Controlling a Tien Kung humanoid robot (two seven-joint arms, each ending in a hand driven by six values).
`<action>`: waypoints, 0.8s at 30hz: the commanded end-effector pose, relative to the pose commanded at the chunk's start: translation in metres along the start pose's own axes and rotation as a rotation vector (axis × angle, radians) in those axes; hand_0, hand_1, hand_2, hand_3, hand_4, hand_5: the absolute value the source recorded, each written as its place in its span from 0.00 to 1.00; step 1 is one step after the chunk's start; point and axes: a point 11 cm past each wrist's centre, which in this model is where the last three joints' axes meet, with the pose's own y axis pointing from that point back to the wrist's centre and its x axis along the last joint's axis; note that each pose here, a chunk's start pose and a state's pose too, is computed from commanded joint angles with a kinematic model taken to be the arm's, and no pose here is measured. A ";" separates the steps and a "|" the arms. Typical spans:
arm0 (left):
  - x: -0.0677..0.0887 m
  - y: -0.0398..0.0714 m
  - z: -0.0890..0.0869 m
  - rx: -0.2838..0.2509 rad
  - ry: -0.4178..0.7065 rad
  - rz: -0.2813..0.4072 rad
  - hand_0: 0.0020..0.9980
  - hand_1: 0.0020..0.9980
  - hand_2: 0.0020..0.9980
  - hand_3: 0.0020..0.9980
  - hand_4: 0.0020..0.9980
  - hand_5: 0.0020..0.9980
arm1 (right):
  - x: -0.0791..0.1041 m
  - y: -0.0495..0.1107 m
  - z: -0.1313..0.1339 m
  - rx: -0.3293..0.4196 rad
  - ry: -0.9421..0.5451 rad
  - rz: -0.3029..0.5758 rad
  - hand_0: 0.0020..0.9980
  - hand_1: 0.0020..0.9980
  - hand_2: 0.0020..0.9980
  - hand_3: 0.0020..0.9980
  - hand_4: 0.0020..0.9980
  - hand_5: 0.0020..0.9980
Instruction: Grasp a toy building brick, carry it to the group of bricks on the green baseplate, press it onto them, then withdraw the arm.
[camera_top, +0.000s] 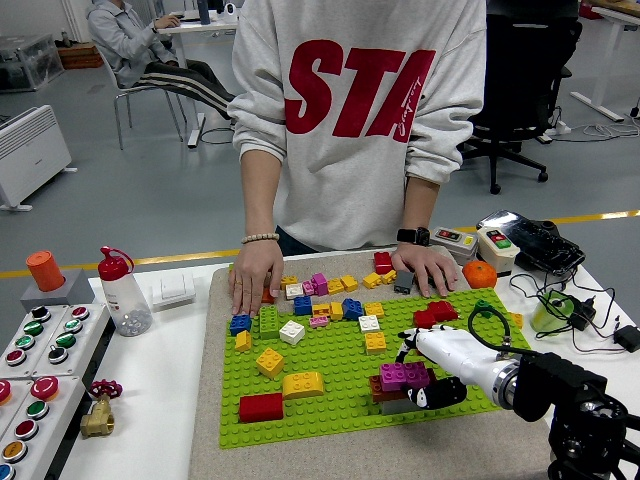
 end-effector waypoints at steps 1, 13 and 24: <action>0.000 0.000 0.000 0.000 0.000 0.000 0.72 0.73 0.81 0.70 0.49 1.00 | 0.000 0.000 0.000 0.000 0.001 0.000 1.00 0.92 0.95 0.56 0.54 0.22; -0.001 0.000 0.001 -0.003 0.002 -0.004 0.72 0.73 0.81 0.70 0.49 1.00 | 0.001 0.000 0.002 -0.001 0.012 -0.001 1.00 0.92 0.95 0.57 0.54 0.22; -0.002 0.000 0.001 -0.004 0.004 -0.005 0.72 0.73 0.81 0.70 0.49 1.00 | 0.002 0.001 0.003 -0.001 0.016 0.000 1.00 0.92 0.96 0.60 0.55 0.22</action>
